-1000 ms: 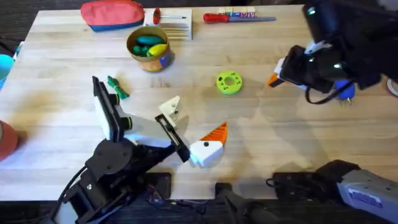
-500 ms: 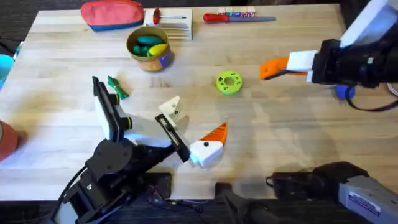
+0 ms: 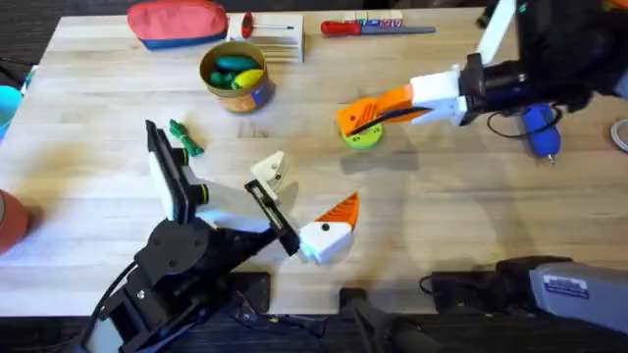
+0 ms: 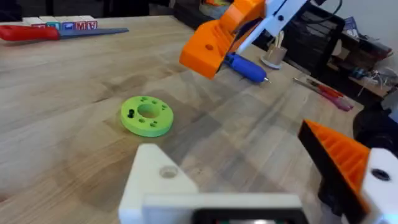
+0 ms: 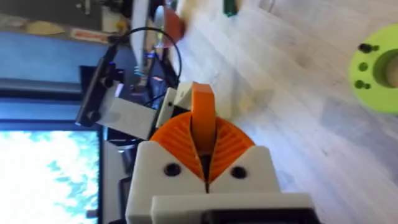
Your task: Pick up the gripper from the table and insert it into the empty holder that is missing its gripper. Then pick up a screw, insert it into the mounting hole, and use the screwdriver to tighten it. Finally, clean up the table by picking up the vegetable and placing it into the bucket.
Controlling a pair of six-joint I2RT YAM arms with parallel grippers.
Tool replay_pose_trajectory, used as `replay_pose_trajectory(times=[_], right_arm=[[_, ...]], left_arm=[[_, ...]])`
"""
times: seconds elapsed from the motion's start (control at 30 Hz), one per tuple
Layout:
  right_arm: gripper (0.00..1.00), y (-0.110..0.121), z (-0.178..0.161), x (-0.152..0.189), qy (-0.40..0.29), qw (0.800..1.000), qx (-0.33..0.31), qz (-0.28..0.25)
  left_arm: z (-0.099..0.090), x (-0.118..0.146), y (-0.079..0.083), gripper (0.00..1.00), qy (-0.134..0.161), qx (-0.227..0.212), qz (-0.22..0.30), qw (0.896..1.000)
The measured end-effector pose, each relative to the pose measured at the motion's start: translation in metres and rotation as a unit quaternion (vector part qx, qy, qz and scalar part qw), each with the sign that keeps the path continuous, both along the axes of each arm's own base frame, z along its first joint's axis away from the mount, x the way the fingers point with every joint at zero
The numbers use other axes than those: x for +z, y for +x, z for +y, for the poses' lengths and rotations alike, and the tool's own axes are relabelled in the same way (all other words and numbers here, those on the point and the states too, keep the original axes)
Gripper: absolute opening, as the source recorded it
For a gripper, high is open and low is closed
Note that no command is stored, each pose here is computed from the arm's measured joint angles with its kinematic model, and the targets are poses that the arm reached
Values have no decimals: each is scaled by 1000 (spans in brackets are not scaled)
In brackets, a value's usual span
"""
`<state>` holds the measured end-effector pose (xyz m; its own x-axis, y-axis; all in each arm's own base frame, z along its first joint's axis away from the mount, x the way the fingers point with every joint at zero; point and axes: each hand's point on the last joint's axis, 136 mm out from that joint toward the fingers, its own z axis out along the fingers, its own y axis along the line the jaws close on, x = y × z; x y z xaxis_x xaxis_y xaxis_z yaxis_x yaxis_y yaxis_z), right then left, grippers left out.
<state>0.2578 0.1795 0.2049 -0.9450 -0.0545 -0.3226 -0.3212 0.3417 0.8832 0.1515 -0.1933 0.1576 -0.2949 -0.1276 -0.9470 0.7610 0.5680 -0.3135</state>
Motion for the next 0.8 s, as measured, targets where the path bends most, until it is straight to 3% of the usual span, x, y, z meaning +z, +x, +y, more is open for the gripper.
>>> replay_pose_trajectory(times=[0.27, 0.5, 0.8], right_arm=[[5, -7, 11, -24, 96, 990, 38, 94], [5, -19, 30, -28, 110, 985, 77, 107], [5, -27, 46, -56, 106, 975, 101, 167]], left_arm=[[0, 0, 0, 987, 0, 0, 0, 1000], [0, 0, 0, 986, 0, 0, 0, 1000], [0, 0, 0, 987, 0, 0, 0, 1000]])
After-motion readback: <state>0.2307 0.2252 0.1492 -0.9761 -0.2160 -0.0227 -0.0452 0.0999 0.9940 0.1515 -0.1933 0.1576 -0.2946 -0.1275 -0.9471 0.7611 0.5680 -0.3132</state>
